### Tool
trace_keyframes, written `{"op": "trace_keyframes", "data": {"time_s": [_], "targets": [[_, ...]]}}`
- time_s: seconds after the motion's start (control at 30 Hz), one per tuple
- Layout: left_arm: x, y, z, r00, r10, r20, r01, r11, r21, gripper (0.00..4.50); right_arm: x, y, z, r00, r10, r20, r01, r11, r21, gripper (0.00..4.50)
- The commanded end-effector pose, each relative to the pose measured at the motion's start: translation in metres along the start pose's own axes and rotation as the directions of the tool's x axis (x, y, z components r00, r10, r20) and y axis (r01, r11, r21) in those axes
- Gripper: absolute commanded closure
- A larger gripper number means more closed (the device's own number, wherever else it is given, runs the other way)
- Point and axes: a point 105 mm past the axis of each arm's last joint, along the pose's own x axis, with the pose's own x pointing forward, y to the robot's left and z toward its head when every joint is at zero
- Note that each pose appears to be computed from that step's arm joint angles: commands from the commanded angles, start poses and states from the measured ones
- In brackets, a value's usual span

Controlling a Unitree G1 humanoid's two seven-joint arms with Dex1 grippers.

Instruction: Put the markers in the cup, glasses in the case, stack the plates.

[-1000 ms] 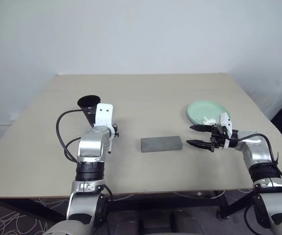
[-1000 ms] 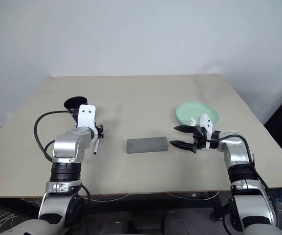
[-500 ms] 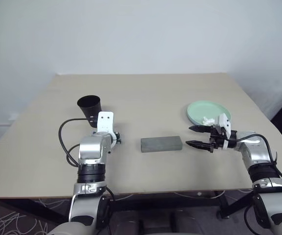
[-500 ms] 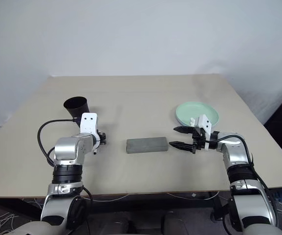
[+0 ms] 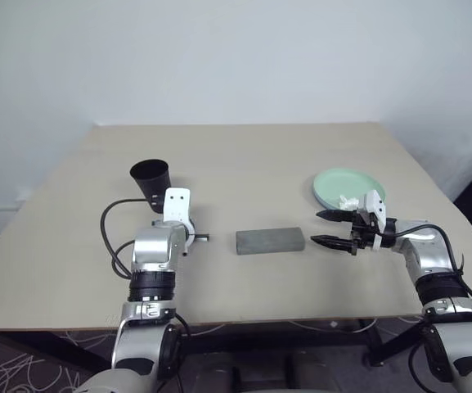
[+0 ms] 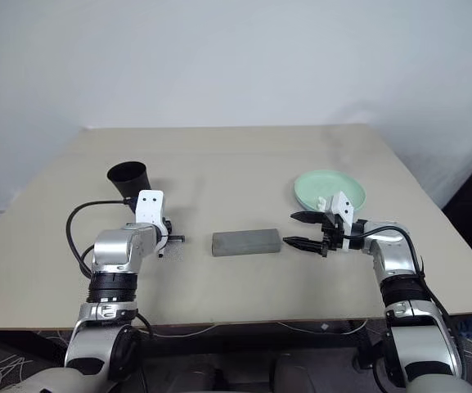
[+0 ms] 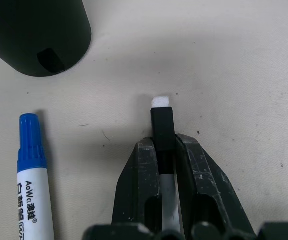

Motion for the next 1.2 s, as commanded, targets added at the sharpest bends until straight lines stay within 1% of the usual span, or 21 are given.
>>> {"op": "trace_keyframes", "data": {"time_s": [0.03,0.2,0.27,0.37,0.4,0.5,0.53,0.6,0.67,0.73,0.83,0.9,0.97,1.07,1.2], "targets": [[-0.002,-0.002,0.013,0.999,-0.006,0.042,0.005,1.0,0.018,4.47,-0.004,-0.008,0.014,0.999,-0.022,0.024,0.023,0.998,-0.055,0.74],[-0.008,-0.01,0.036,0.987,-0.042,0.157,0.029,0.996,0.081,4.47,-0.003,-0.008,0.016,1.0,-0.021,0.023,0.023,0.998,-0.059,0.74],[-0.015,-0.016,0.055,0.962,-0.073,0.262,0.036,0.989,0.144,4.47,-0.002,-0.009,0.015,1.0,-0.021,0.022,0.022,0.998,-0.059,0.74],[-0.032,-0.024,0.088,0.881,-0.133,0.455,0.027,0.973,0.231,4.47,-0.001,-0.009,0.016,1.0,-0.019,0.023,0.02,0.998,-0.061,0.74],[-0.035,-0.025,0.093,0.861,-0.145,0.488,0.023,0.969,0.247,4.47,0.0,-0.009,0.016,1.0,-0.019,0.024,0.02,0.998,-0.062,0.74],[-0.05,-0.021,0.117,0.768,-0.161,0.619,-0.021,0.961,0.276,4.47,0.0,-0.009,0.016,1.0,-0.019,0.023,0.02,0.998,-0.062,0.74],[-0.053,-0.02,0.121,0.747,-0.165,0.644,-0.03,0.959,0.281,4.47,0.0,-0.009,0.016,1.0,-0.019,0.022,0.02,0.998,-0.062,0.74],[-0.061,-0.011,0.135,0.688,-0.143,0.712,-0.079,0.96,0.269,4.47,0.0,-0.009,0.016,1.0,-0.018,0.022,0.019,0.998,-0.063,0.74],[-0.072,0.004,0.151,0.604,-0.096,0.791,-0.146,0.963,0.228,4.47,0.0,-0.009,0.017,1.0,-0.017,0.022,0.018,0.998,-0.064,0.74],[-0.079,0.017,0.163,0.536,-0.058,0.842,-0.182,0.966,0.182,4.47,0.001,-0.01,0.017,1.0,-0.016,0.021,0.018,0.998,-0.065,0.74],[-0.083,0.027,0.171,0.477,-0.031,0.878,-0.214,0.965,0.15,4.47,0.001,-0.01,0.017,1.0,-0.016,0.021,0.017,0.998,-0.066,0.74],[-0.087,0.042,0.181,0.422,0.016,0.906,-0.258,0.961,0.103,4.47,0.001,-0.01,0.018,1.0,-0.014,0.021,0.016,0.998,-0.068,0.74],[-0.087,0.056,0.187,0.387,0.068,0.92,-0.3,0.952,0.056,4.47,0.002,-0.01,0.019,1.0,-0.014,0.022,0.015,0.997,-0.069,0.74],[-0.077,0.066,0.187,0.394,0.101,0.913,-0.34,0.939,0.043,4.47,0.002,-0.01,0.019,1.0,-0.013,0.024,0.015,0.997,-0.07,0.74],[-0.06,0.075,0.18,0.435,0.142,0.889,-0.358,0.933,0.026,4.47,0.002,-0.009,0.019,1.0,-0.015,0.027,0.017,0.997,-0.07,0.74]]}}
